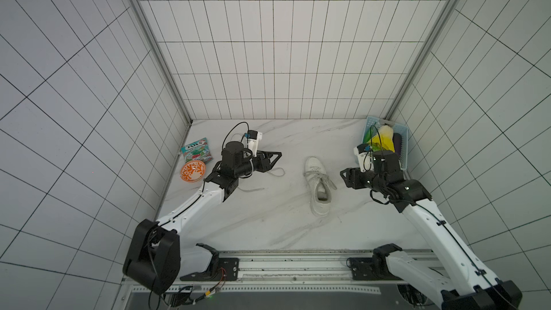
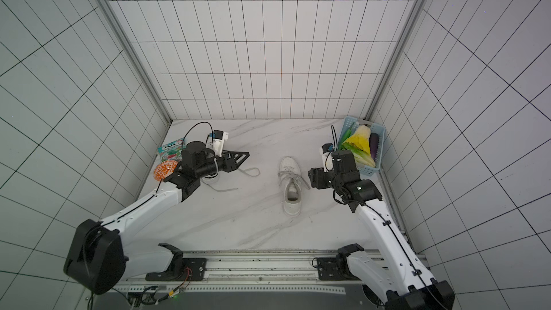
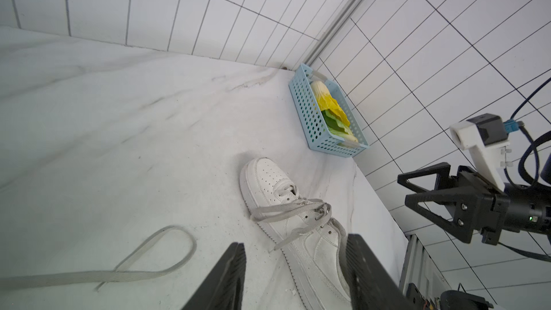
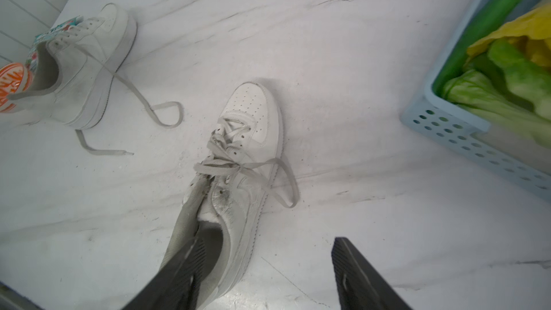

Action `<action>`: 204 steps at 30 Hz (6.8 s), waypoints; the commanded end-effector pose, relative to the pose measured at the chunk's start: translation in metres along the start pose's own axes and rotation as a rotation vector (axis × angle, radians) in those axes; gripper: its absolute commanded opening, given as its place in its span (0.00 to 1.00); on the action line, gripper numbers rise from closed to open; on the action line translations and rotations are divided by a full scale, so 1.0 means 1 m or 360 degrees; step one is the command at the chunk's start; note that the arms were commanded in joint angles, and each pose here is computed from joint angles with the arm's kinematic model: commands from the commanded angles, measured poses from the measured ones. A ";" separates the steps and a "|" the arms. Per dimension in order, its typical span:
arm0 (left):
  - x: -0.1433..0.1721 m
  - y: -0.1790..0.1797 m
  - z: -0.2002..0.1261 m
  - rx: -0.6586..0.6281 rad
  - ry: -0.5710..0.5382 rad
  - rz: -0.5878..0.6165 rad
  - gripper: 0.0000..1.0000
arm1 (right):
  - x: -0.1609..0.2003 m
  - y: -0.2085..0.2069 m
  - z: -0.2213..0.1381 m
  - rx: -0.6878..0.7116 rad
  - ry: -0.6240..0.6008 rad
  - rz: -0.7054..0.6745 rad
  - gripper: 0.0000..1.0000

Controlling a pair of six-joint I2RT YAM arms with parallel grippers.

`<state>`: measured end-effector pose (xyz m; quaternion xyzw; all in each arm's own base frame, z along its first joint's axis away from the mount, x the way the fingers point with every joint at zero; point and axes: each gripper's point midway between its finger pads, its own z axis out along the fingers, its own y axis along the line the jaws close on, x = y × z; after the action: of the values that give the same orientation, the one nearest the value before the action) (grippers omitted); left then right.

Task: Tie the shoes
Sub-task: Move the shoe to the center of the board, then cross the shoelace with the shoelace.

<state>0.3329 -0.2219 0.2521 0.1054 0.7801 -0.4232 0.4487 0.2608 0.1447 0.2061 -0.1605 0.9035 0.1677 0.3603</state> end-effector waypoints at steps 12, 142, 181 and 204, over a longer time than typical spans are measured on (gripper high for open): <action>0.008 0.033 -0.040 -0.0323 -0.0179 0.0024 0.63 | 0.063 0.019 0.089 -0.0006 0.0409 -0.0128 0.63; 0.152 0.133 -0.097 -0.1493 0.0235 -0.0650 0.64 | -0.003 -0.007 0.030 0.0296 0.0094 -0.0181 0.00; 0.080 0.059 -0.050 -0.0818 0.0210 -0.0379 0.00 | -0.029 0.094 -0.018 -0.0636 -0.0392 -0.0206 0.75; 0.045 -0.002 -0.032 -0.0326 0.0095 -0.0642 0.00 | -0.010 0.269 0.083 -0.1128 -0.0425 -0.0610 0.64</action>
<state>0.2821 -0.2027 0.2042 -0.0891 0.8541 -0.3941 0.3274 0.1974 0.4036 0.1792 -0.4209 0.7171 0.4026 0.3828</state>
